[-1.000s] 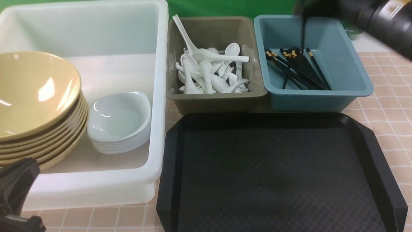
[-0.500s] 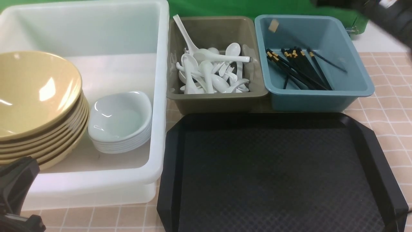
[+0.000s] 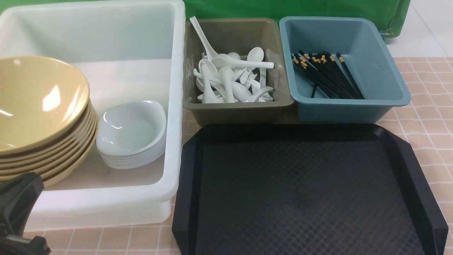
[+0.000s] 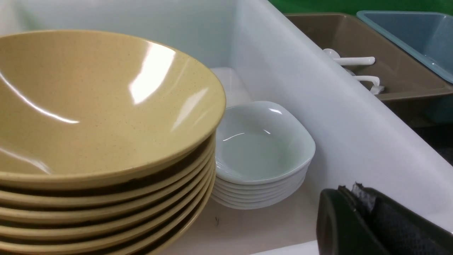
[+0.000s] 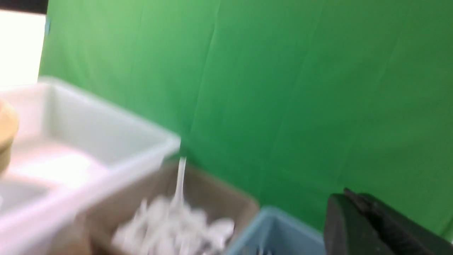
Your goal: On brown table put chopsticks spoon bowls plates into blue grey white boxes.
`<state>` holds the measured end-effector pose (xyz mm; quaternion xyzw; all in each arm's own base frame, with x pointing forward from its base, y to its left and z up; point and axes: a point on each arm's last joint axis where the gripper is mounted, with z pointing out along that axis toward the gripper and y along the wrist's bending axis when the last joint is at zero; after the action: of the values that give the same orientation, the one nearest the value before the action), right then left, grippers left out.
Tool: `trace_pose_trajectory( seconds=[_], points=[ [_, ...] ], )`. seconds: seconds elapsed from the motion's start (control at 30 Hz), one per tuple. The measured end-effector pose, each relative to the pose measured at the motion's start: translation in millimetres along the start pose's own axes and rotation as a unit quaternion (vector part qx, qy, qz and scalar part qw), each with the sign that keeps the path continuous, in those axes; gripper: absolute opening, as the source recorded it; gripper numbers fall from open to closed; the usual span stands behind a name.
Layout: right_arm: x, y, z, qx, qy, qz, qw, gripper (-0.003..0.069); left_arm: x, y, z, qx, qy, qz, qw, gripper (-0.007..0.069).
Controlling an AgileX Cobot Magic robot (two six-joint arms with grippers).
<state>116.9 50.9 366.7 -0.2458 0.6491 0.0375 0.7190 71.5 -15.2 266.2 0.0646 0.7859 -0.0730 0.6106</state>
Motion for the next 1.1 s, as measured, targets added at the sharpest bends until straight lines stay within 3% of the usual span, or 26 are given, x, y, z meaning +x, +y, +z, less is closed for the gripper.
trace_pose_trajectory(
  seconds=[0.33,0.47,0.6,0.9,1.1],
  points=[
    [136,43,-48,-0.024,0.092,0.004,0.995,0.0038,0,0,0,0.0,0.0,0.0,1.0,0.0001],
    [167,50,-53,-0.004,0.111,0.073,0.991,0.0038,0,0,0,0.0,0.0,0.0,1.0,0.0001],
    [165,41,-54,0.057,0.084,0.114,0.988,0.0038,0,0,0,0.0,0.0,0.0,1.0,0.0001],
    [154,22,-74,0.206,0.021,0.046,0.977,0.0042,0,0,0,0.0,0.0,0.0,1.0,0.0001],
    [164,26,-82,0.221,0.065,0.05,0.972,0.0046,0,0,0,0.0,0.0,0.0,1.0,0.0001]
  ],
)
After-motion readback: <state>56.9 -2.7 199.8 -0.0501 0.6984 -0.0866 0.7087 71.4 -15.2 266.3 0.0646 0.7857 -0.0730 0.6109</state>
